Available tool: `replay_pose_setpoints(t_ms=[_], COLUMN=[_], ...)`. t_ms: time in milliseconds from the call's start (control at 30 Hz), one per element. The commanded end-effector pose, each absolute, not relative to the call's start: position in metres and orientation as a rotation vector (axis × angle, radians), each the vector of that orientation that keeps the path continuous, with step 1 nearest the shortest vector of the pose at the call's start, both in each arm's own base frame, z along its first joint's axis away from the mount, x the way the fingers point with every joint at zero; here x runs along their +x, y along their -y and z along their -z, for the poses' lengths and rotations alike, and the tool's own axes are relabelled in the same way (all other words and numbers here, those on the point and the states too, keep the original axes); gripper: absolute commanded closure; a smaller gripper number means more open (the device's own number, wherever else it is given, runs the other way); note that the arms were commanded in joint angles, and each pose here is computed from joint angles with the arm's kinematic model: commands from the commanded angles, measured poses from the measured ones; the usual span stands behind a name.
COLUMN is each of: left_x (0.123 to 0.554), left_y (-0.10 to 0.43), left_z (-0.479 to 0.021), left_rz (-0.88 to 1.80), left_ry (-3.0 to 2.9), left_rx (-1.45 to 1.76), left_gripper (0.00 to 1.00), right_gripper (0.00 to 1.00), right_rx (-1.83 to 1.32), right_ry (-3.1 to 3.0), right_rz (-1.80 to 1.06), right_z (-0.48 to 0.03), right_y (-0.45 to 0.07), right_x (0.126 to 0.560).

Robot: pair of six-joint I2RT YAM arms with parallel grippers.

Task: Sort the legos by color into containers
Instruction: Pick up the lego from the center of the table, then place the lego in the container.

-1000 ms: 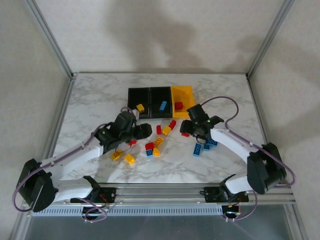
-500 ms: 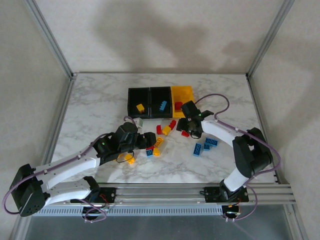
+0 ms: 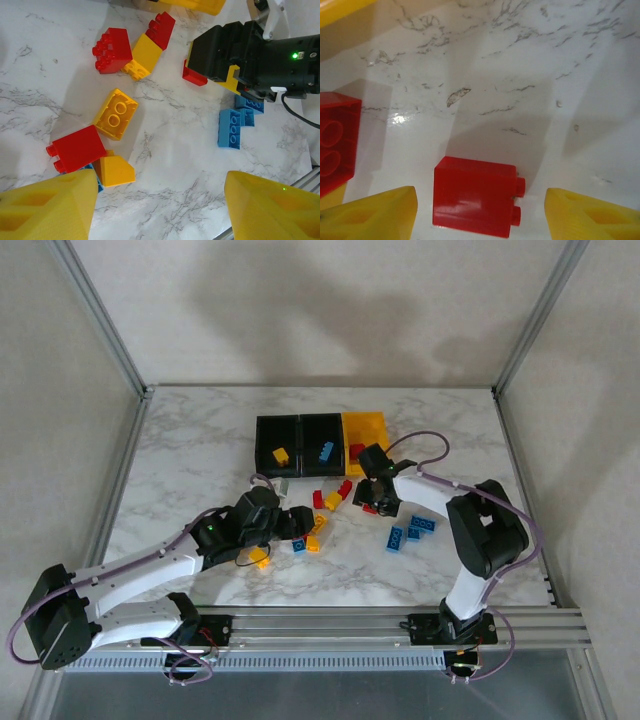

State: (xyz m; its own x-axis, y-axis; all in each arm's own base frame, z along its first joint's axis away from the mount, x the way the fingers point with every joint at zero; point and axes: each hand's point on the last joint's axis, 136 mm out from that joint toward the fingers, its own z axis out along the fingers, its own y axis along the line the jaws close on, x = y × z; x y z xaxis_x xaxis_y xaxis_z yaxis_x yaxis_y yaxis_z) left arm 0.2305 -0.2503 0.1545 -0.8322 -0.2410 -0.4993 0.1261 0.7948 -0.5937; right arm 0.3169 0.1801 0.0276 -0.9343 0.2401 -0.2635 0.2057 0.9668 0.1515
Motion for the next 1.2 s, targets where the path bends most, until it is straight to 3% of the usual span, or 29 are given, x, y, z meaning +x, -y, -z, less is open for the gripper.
replay_pose_setpoints(t_ms=[0,300,700,1167], left_x=[0.234,0.236,0.248,0.246], left_y=[0.251,0.251,0.256,0.25], left_z=[-0.155,-0.154,-0.165,-0.166], left_rz=[0.839,0.829,0.835,0.818], left_ry=[-2.399,-2.397,-2.362,-2.36], left_rx=[-0.107,-0.127,-0.188,-0.214], left_gripper=[0.33,0.33,0.33,0.33], right_gripper=[0.35,0.65,0.65,0.63], right_rx=[0.351,0.294,0.245,0.317], right_ry=[-2.841,-2.821,-2.624,-2.64], right_rz=[-0.213,-0.194,-0.223,-0.208], right_z=[-0.023,-0.034,-0.126,-0.105], right_y=[-0.185,-0.184,-0.186,-0.187], right_x=[0.321,0.326,0.395,0.503])
